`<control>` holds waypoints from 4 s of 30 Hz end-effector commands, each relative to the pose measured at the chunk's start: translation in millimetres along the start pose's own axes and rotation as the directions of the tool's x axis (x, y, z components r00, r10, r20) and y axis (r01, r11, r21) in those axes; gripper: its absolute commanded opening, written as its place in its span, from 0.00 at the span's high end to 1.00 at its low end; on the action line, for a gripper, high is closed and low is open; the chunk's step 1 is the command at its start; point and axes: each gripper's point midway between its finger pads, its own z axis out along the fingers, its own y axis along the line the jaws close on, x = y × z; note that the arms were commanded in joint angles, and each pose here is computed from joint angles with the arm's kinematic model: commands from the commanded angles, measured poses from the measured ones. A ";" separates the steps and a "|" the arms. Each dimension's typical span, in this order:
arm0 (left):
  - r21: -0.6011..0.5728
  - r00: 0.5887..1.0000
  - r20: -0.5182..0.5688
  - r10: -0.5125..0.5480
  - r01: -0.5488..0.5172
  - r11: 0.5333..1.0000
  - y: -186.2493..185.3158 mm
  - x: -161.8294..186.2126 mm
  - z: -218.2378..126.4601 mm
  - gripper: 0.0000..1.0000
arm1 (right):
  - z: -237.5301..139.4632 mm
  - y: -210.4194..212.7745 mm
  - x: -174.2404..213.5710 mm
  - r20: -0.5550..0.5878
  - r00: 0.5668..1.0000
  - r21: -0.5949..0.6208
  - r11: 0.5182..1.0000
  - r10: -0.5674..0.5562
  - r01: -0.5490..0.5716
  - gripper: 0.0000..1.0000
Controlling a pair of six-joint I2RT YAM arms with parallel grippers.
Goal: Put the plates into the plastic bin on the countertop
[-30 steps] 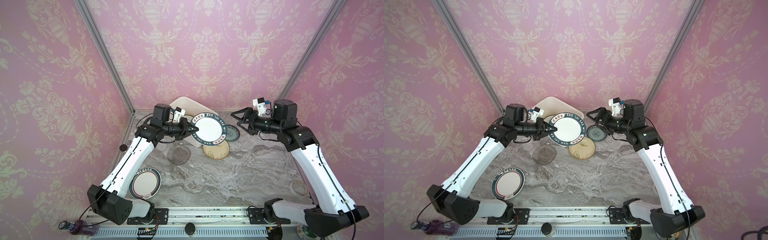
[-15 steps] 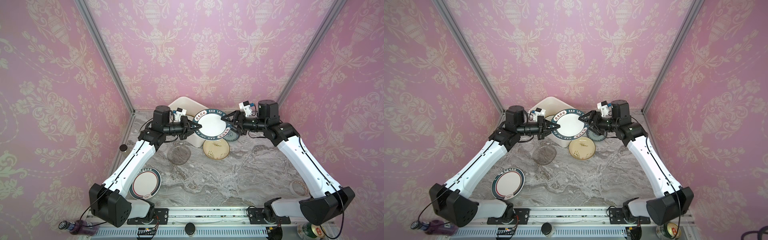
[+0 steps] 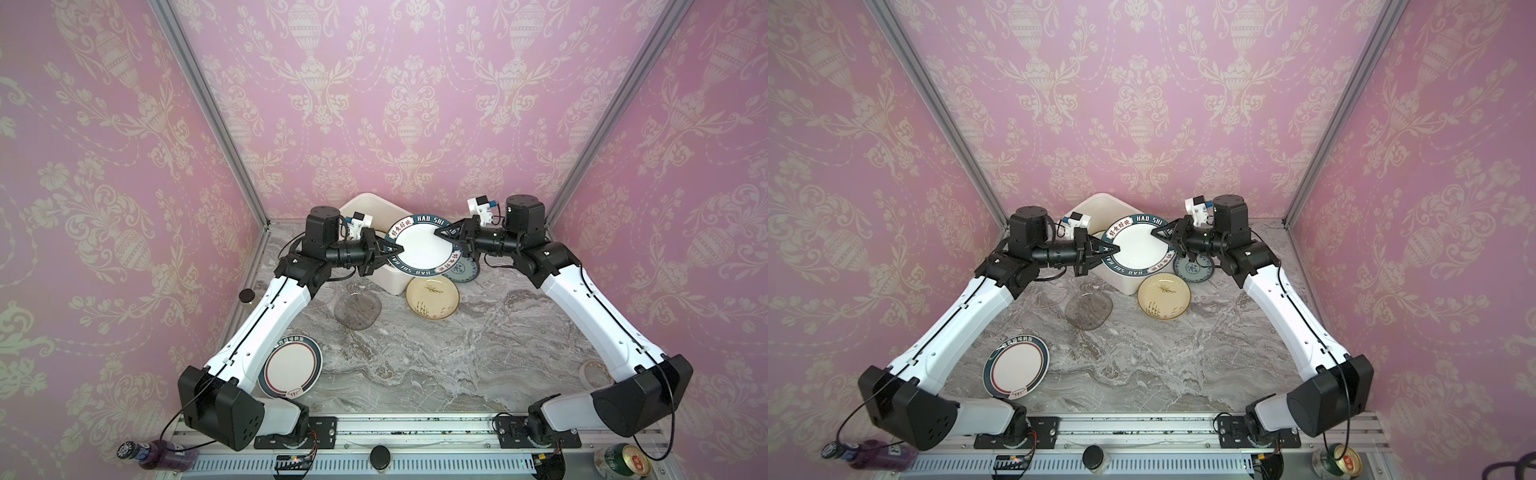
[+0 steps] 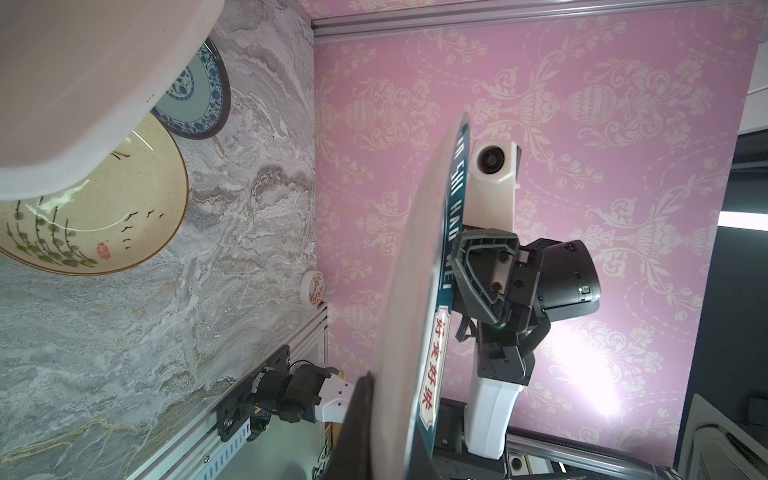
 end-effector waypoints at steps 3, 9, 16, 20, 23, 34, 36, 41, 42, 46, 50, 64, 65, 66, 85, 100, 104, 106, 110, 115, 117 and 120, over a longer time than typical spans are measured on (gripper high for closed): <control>0.006 0.998 0.029 0.053 -0.053 0.999 -8.9 -0.4 -6.9 0.94 | -1.6 16.0 2.8 -0.005 1.000 -0.051 0.998 -0.024 0.024 0.87; 0.006 0.997 0.053 0.059 -0.059 0.998 -12.4 -5.6 -7.3 0.80 | -1.2 16.7 1.9 0.000 1.000 -0.051 0.999 -0.012 0.012 0.97; -0.029 0.979 0.159 0.125 -0.122 0.992 -15.6 -14.7 -22.2 0.40 | -2.6 22.6 -11.2 0.057 0.998 -0.042 0.999 0.021 -0.019 1.00; -0.072 0.942 0.282 0.181 -0.167 0.983 -16.7 -23.8 -48.4 0.20 | -2.5 27.7 -30.3 0.142 0.989 -0.044 0.998 0.046 -0.040 1.00; -0.112 0.903 0.380 0.202 -0.172 0.979 -12.9 -31.7 -73.6 0.13 | 4.4 28.7 -48.0 0.200 0.978 -0.037 0.997 0.067 -0.061 1.00; -0.264 0.745 0.538 0.394 -0.295 0.918 -20.1 -27.7 -136.1 0.06 | 69.5 6.9 -90.8 0.418 0.903 0.116 0.980 0.097 -0.159 1.00; -0.302 0.713 0.543 0.443 -0.327 0.896 -23.5 -23.6 -144.0 0.01 | 86.0 1.7 -91.1 0.439 0.892 0.142 0.973 0.104 -0.183 1.00; -0.360 0.662 0.550 0.508 -0.361 0.860 -25.4 -16.9 -157.0 0.01 | 122.5 -13.4 -97.9 0.514 0.848 0.175 0.952 0.130 -0.252 0.99; -0.368 0.663 0.544 0.514 -0.363 0.856 -24.2 -15.9 -157.1 0.01 | 128.2 -15.4 -99.6 0.534 0.836 0.181 0.949 0.127 -0.259 0.99; -0.387 0.660 0.532 0.530 -0.368 0.846 -22.0 -12.5 -159.3 0.01 | 148.0 -28.9 -107.9 0.599 0.792 0.210 0.931 0.118 -0.298 0.98; -0.409 0.650 0.508 0.565 -0.395 0.823 -25.3 -7.1 -162.0 0.01 | 169.0 -49.1 -111.4 0.610 0.783 0.250 0.909 0.120 -0.334 0.98; -0.484 0.657 0.412 0.632 -0.429 0.762 -21.2 -2.1 -161.9 0.01 | 209.4 -125.1 -102.9 0.611 0.781 0.346 0.844 0.130 -0.411 0.99; -0.486 0.658 0.411 0.631 -0.427 0.763 -20.9 -2.6 -161.7 0.01 | 211.8 -128.8 -103.2 0.615 0.776 0.342 0.841 0.137 -0.419 0.99; -0.486 0.661 0.409 0.629 -0.426 0.763 -20.0 -2.6 -161.4 0.01 | 215.6 -133.0 -102.9 0.618 0.772 0.335 0.840 0.147 -0.428 0.98; -0.488 0.710 0.392 0.585 -0.379 0.786 -2.8 -14.8 -149.0 0.01 | 265.1 -183.5 -108.2 0.637 0.740 0.272 0.836 0.216 -0.477 0.94; -0.519 0.686 0.418 0.596 -0.358 0.776 2.9 -16.0 -156.8 0.01 | 270.0 -203.4 -105.1 0.630 0.750 0.307 0.822 0.202 -0.479 0.75; -0.525 0.679 0.425 0.599 -0.354 0.774 2.7 -14.6 -160.1 0.01 | 264.4 -204.5 -101.5 0.625 0.756 0.335 0.807 0.196 -0.487 0.60; -0.527 0.674 0.428 0.602 -0.355 0.772 1.4 -14.3 -161.1 0.01 | 257.0 -203.6 -98.2 0.621 0.761 0.365 0.790 0.187 -0.492 0.53; -0.517 0.669 0.444 0.597 -0.353 0.780 -1.1 -15.1 -161.8 0.01 | 243.5 -203.9 -90.4 0.610 0.773 0.423 0.752 0.176 -0.505 0.43; -0.509 0.673 0.450 0.587 -0.347 0.788 -1.6 -15.7 -160.9 0.01 | 240.1 -205.6 -82.6 0.578 0.796 0.461 0.734 0.178 -0.499 0.35; -0.508 0.674 0.451 0.585 -0.344 0.789 -1.1 -15.5 -161.3 0.01 | 240.8 -207.6 -79.1 0.565 0.805 0.473 0.729 0.179 -0.494 0.34; -0.510 0.677 0.449 0.583 -0.341 0.789 0.6 -15.1 -160.9 0.01 | 245.0 -215.4 -73.9 0.545 0.817 0.488 0.721 0.189 -0.492 0.32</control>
